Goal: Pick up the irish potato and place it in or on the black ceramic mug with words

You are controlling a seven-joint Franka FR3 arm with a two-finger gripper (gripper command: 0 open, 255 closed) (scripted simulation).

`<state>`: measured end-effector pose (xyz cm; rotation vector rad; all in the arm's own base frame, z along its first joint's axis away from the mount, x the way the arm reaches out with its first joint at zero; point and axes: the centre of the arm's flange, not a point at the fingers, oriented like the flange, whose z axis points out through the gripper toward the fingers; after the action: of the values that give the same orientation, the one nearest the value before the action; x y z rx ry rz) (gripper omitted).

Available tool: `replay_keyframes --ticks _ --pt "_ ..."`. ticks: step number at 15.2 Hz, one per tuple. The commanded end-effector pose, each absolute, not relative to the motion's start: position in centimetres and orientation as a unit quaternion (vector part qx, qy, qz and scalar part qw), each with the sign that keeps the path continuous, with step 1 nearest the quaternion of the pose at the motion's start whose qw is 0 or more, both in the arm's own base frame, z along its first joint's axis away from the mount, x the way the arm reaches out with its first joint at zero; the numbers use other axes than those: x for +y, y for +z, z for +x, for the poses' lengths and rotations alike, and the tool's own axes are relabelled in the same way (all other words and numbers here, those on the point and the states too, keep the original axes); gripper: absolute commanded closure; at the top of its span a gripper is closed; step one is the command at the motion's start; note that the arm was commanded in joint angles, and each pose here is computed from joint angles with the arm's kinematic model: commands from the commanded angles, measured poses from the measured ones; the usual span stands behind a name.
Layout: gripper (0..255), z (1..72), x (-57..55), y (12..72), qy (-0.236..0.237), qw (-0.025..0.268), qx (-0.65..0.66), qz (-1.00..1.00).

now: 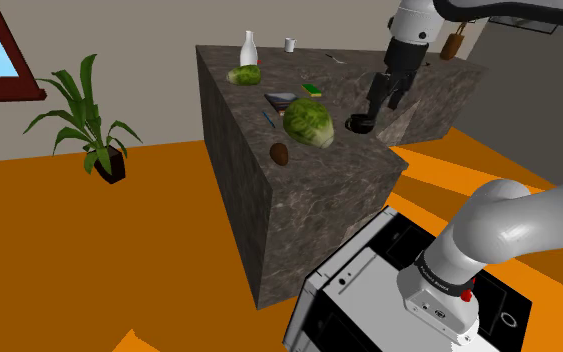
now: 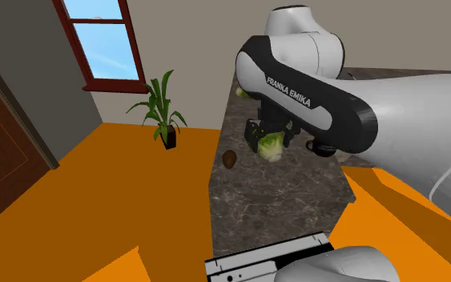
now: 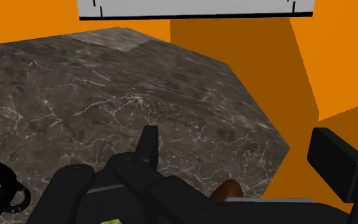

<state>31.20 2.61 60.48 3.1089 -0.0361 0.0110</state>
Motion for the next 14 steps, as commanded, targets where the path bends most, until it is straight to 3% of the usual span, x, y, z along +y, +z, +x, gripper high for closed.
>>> replay_keyframes --ticks 1,14 --pt "0 31.2 2.6 60.5 0.004 0.016 -0.012 1.000" --pt "0 40.6 7.0 48.0 0.068 0.033 -0.074 0.994"
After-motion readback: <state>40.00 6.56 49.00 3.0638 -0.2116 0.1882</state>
